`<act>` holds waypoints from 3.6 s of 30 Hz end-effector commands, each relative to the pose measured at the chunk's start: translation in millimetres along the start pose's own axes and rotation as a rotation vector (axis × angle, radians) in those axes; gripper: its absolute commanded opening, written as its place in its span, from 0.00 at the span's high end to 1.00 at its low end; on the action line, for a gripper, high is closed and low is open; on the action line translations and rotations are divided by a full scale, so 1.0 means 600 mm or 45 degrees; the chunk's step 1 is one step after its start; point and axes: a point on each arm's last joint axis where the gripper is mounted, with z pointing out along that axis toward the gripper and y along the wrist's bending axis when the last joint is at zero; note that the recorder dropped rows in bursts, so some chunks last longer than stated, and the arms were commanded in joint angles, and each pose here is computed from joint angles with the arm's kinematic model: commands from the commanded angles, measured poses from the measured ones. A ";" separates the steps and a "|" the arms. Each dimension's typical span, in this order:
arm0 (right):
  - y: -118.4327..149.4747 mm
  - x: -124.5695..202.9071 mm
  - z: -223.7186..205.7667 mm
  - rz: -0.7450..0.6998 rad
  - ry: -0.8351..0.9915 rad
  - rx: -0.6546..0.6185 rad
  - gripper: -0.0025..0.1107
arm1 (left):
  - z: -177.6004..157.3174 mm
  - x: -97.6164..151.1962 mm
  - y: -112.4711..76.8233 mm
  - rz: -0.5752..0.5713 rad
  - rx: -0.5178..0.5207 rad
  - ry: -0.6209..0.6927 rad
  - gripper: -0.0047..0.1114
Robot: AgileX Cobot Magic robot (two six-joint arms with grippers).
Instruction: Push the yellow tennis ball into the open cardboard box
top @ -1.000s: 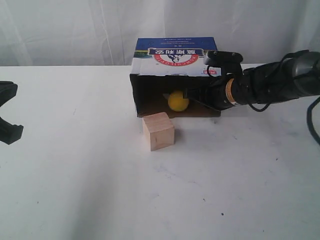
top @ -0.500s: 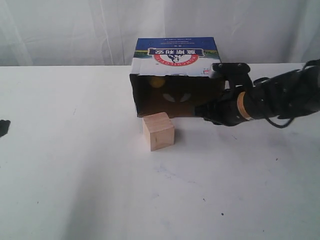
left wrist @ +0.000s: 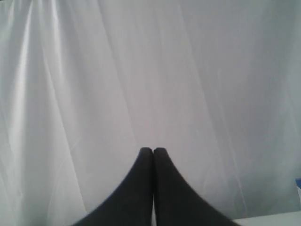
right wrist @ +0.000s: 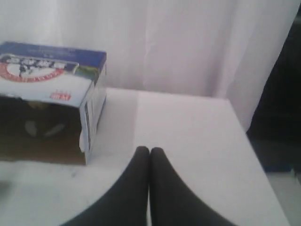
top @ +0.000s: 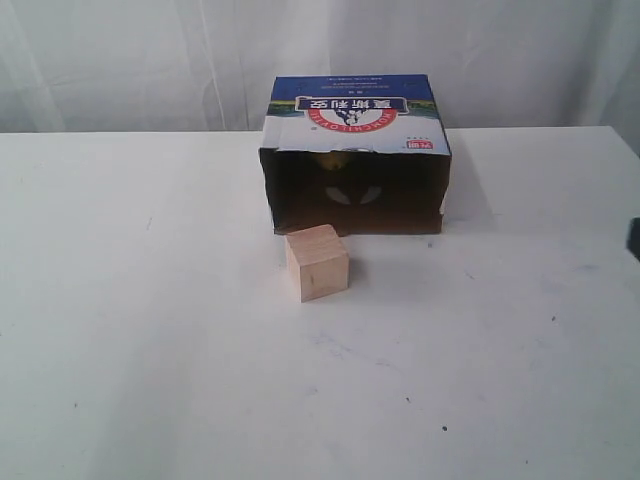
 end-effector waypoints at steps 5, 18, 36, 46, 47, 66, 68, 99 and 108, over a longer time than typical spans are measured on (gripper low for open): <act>-0.025 0.057 -0.133 0.139 -0.413 -0.052 0.98 | -0.006 0.165 -0.037 -0.015 0.002 0.382 0.96; -0.019 0.132 -0.127 0.486 -0.322 -0.123 0.98 | -0.013 0.199 -0.037 0.004 -0.048 0.476 0.96; -0.031 0.139 -0.125 0.408 -0.324 0.002 0.98 | -0.013 0.199 -0.036 0.012 -0.056 0.480 0.96; -0.031 0.163 -0.123 -0.228 -0.078 0.104 0.98 | -0.013 0.199 -0.035 0.013 -0.060 0.482 0.96; -0.030 0.164 -0.124 -0.268 -0.042 0.104 0.98 | -0.013 0.199 -0.035 0.013 -0.060 0.482 0.96; -0.023 0.189 -0.121 -0.029 0.074 0.151 0.98 | -0.013 0.199 -0.036 0.012 -0.058 0.481 0.96; -0.024 0.189 -0.121 -0.033 0.072 0.152 0.98 | -0.013 0.199 -0.036 0.012 -0.058 0.481 0.96; -0.024 0.190 -0.121 -0.036 0.078 0.152 0.98 | -0.006 0.234 -0.092 0.047 0.256 0.388 0.96; -0.024 0.190 -0.121 -0.036 0.078 0.152 0.98 | -0.065 0.307 -0.092 -0.024 0.197 1.066 0.96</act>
